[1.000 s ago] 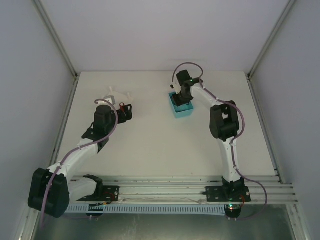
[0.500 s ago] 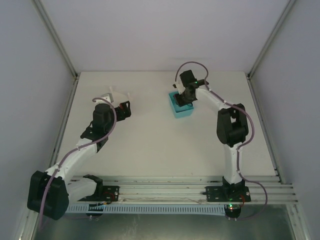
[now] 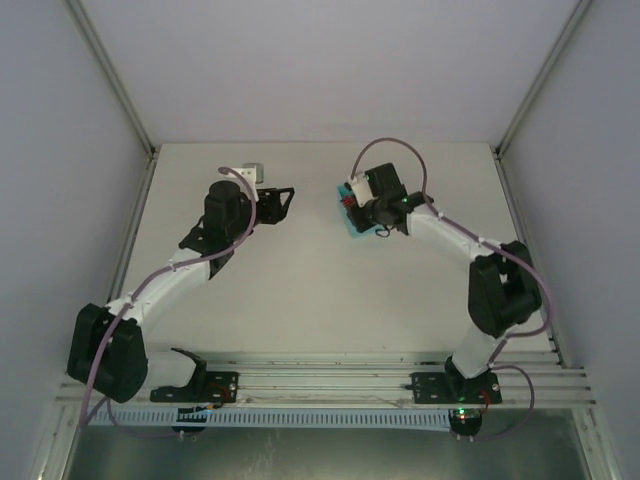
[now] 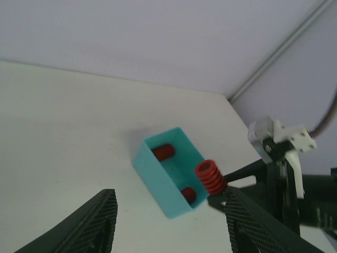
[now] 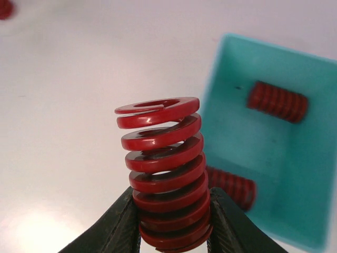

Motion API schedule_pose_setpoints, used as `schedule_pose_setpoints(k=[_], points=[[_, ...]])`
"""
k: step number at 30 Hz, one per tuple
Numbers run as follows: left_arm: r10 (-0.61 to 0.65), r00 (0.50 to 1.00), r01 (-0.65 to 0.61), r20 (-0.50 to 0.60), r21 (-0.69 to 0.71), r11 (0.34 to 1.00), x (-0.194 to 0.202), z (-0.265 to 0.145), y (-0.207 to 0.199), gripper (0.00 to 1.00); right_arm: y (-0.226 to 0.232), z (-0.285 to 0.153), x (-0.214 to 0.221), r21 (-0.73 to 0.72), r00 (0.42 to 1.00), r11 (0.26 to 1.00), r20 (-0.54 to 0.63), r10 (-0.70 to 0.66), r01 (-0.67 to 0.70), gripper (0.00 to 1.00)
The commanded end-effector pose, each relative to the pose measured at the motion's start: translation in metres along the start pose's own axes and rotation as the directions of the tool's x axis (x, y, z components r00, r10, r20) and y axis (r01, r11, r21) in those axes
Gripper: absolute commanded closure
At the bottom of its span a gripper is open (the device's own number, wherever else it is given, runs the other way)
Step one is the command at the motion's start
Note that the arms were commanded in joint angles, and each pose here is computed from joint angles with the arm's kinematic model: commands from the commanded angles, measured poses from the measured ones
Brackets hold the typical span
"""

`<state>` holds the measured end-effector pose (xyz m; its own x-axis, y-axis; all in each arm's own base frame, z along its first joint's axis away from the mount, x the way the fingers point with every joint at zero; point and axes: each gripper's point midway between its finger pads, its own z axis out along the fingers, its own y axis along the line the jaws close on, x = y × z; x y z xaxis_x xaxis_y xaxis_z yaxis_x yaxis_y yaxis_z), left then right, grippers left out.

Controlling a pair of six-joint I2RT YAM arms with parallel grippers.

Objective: Install the large spring

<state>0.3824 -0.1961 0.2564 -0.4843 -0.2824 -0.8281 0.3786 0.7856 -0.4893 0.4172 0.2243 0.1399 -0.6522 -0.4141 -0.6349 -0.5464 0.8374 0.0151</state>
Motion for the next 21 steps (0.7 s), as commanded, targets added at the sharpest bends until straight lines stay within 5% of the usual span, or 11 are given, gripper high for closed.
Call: schedule_pose_setpoints(k=[1,6,21], points=[[0.002,1.000,0.000,-0.013,0.155,0.988,-0.010,0.006,-0.037,0.41,0.040,-0.028,-0.031,-0.054,0.972,0.995,0.224,-0.065,0.079,0.91],[-0.014,0.999,0.026,-0.051,0.237,0.971,-0.007,0.009,-0.054,0.32,0.071,-0.043,-0.033,-0.150,0.943,0.986,0.333,-0.025,0.079,0.91],[-0.047,0.976,0.098,-0.212,0.239,0.966,0.027,0.035,-0.059,0.38,0.103,-0.056,-0.039,-0.205,0.906,0.970,0.422,-0.030,0.128,0.91]])
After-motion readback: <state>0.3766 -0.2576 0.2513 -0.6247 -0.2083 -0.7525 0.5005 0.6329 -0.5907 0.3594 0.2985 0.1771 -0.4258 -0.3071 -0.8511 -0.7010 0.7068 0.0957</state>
